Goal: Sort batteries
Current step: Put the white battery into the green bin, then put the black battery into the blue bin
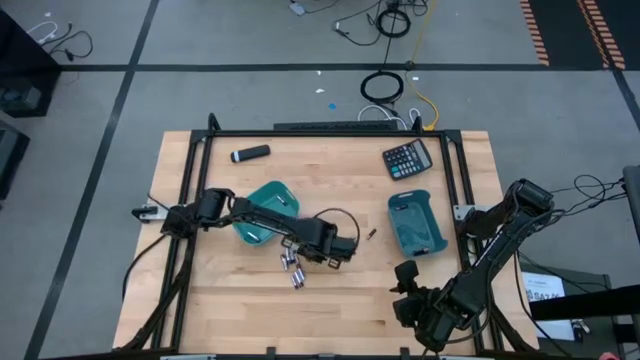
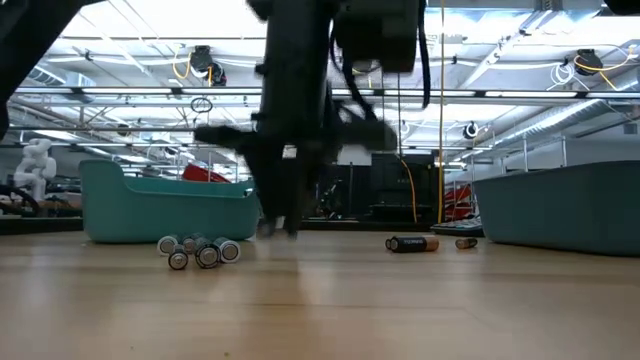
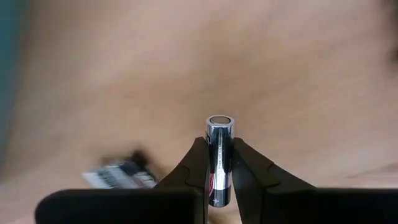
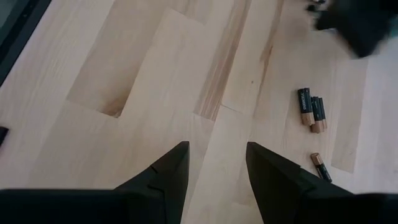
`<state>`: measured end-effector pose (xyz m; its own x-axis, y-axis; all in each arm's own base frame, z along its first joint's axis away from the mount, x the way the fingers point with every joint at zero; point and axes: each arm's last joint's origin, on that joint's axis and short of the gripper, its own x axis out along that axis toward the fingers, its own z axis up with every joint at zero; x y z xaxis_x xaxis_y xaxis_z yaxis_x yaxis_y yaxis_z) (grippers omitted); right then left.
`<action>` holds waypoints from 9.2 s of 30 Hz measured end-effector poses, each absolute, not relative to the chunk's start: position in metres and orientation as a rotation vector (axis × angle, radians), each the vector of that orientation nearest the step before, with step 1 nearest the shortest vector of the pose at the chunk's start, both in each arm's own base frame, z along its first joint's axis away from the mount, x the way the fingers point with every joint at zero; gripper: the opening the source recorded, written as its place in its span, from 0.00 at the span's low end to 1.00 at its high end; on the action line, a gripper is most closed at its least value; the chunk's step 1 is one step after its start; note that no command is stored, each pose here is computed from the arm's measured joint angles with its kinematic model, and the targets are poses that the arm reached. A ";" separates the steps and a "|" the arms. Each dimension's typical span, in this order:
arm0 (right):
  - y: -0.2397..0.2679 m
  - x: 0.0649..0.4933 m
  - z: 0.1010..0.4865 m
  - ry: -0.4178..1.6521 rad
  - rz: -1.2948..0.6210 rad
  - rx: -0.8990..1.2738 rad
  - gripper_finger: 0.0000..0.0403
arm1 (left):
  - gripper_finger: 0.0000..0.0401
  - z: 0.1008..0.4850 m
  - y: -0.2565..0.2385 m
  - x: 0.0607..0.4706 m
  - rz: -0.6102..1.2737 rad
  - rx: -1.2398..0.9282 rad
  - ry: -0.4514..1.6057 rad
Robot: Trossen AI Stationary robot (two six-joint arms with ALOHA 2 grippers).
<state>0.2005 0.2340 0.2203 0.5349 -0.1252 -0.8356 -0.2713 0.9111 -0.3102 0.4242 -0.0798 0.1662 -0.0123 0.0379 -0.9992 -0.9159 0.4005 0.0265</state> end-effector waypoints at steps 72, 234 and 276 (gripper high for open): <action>0.122 0.291 0.258 0.954 -0.223 -0.568 0.37 | 0.47 0.219 -0.057 0.258 0.971 0.069 1.399; 0.088 0.365 0.172 1.374 0.138 -0.320 0.32 | 0.26 0.265 -0.039 0.176 0.383 0.050 0.082; 0.087 0.365 0.147 1.465 0.193 -0.435 0.05 | 0.26 0.261 -0.036 0.173 0.376 0.053 0.089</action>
